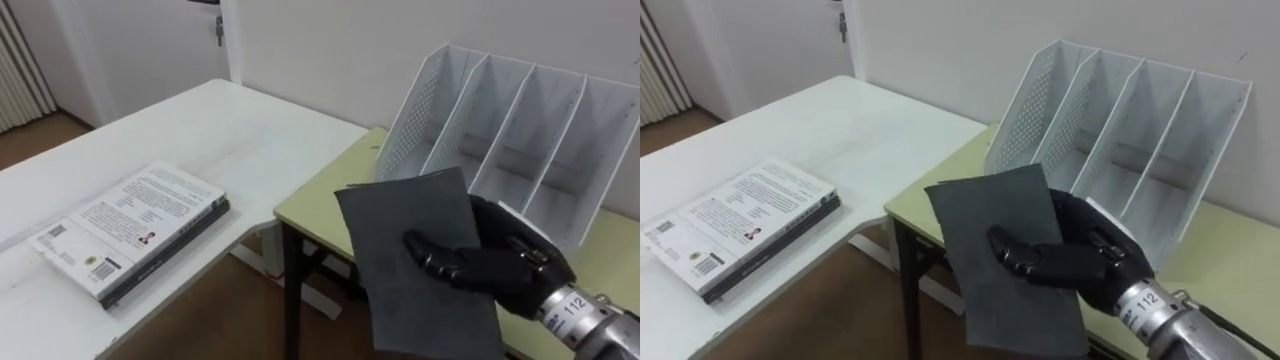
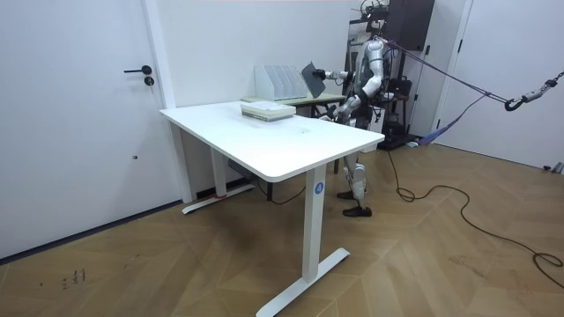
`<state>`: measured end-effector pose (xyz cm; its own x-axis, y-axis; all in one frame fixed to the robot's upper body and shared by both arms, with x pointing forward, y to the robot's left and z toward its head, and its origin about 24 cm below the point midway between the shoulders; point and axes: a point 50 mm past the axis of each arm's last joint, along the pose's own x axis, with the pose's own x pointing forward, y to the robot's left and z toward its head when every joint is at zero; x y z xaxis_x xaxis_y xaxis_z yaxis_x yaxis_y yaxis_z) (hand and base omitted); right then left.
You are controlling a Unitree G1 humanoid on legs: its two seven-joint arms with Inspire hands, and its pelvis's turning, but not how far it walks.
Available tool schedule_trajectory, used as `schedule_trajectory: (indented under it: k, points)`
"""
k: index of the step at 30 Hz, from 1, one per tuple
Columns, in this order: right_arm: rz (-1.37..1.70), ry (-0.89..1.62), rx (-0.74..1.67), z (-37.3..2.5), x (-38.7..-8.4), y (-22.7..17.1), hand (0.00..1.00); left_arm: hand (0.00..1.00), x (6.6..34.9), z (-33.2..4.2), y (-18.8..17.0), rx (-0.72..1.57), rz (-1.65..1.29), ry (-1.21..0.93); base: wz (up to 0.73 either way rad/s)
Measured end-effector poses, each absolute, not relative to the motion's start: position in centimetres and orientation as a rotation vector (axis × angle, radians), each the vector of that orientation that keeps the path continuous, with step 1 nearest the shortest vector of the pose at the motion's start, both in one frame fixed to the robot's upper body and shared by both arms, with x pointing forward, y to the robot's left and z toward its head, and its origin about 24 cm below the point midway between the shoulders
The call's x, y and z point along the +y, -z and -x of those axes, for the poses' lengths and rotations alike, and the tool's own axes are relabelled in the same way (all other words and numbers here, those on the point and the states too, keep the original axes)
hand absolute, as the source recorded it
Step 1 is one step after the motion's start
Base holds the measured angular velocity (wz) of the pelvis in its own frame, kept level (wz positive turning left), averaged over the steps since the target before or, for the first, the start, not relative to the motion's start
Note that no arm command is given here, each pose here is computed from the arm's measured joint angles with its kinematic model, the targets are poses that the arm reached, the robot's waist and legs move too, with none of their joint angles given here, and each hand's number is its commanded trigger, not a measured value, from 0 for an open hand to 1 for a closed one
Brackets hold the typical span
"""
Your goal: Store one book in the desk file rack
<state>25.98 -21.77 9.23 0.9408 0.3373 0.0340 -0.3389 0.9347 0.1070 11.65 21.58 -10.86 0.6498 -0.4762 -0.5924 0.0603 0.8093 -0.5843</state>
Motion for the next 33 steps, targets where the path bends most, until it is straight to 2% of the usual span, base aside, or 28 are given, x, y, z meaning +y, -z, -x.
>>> schedule_trajectory:
  k: [6,18,24,33]
  points:
    - [0.043,-0.182,-0.226,-26.7,-21.6,-13.9,1.00,0.00,22.1,-9.1,12.9,0.912,0.554,0.201,-0.03]
    - [0.084,0.196,-0.561,-28.2,-22.8,-21.4,1.00,0.00,22.8,-4.0,15.4,1.107,0.519,-0.005,0.00]
    - [0.093,0.470,-0.603,-29.3,-25.0,-22.2,1.00,0.00,23.4,-2.7,15.8,1.173,0.446,-0.073,0.03]
    - [0.076,0.697,-0.613,-29.6,-26.6,-22.7,1.00,0.00,23.6,-2.5,16.0,1.186,0.427,-0.112,0.00]
